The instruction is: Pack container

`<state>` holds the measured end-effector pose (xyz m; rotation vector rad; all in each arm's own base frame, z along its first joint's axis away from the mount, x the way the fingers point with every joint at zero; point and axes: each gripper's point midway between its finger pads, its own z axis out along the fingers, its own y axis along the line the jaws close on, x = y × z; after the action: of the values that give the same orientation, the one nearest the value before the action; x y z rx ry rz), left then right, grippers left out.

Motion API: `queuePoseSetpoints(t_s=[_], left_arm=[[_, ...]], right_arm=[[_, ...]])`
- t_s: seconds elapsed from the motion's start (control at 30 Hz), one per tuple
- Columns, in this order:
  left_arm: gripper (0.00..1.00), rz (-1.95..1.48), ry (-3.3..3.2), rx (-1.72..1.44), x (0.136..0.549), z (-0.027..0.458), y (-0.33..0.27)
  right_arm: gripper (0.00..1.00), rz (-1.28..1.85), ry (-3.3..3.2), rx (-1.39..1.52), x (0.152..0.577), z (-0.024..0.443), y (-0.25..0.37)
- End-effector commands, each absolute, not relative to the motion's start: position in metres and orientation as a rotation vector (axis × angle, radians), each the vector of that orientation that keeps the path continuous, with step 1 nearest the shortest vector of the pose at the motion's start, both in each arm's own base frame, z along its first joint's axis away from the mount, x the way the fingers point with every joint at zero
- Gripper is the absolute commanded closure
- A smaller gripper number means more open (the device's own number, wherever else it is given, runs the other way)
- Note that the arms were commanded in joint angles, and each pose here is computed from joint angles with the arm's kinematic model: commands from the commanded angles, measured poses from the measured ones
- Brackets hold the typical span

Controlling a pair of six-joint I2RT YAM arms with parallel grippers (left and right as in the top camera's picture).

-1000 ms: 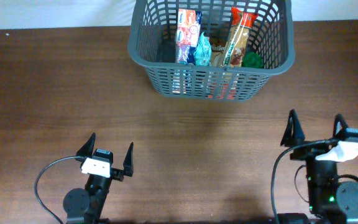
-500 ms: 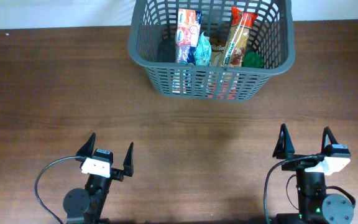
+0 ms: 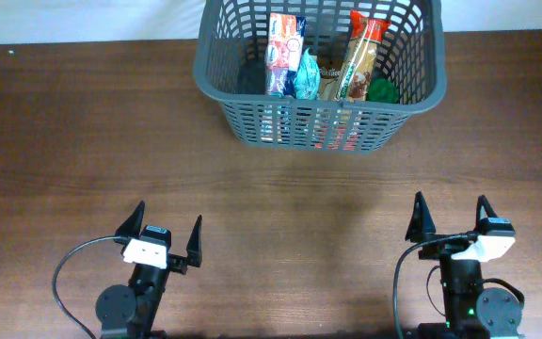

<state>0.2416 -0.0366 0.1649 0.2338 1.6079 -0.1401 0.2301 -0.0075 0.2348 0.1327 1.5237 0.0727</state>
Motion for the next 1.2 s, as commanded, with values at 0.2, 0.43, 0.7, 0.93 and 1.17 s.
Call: queuePoseSetpoints(t_s=[0.2, 0.43, 0.7, 0.93, 1.17], left_arm=[[0.01, -0.132, 1.605, 0.250, 0.241, 0.163, -0.038], [0.01, -0.132, 1.605, 0.250, 0.241, 0.163, -0.038], [0.01, -0.132, 1.605, 0.250, 0.241, 0.163, -0.038], [0.01, -0.132, 1.605, 0.250, 0.241, 0.163, -0.038], [0.01, -0.132, 1.605, 0.250, 0.241, 0.163, -0.038]], right_arm=[[0.01, 0.094, 1.589, 0.038, 0.237, 0.202, 0.006], [0.01, 0.104, 1.627, 0.027, 0.239, 0.184, 0.009], [0.01, 0.133, 1.682, 0.005, 0.242, 0.158, 0.015], [0.01, 0.132, 1.686, 0.005, 0.242, 0.156, 0.015], [0.01, 0.133, 1.688, 0.005, 0.242, 0.156, 0.015]])
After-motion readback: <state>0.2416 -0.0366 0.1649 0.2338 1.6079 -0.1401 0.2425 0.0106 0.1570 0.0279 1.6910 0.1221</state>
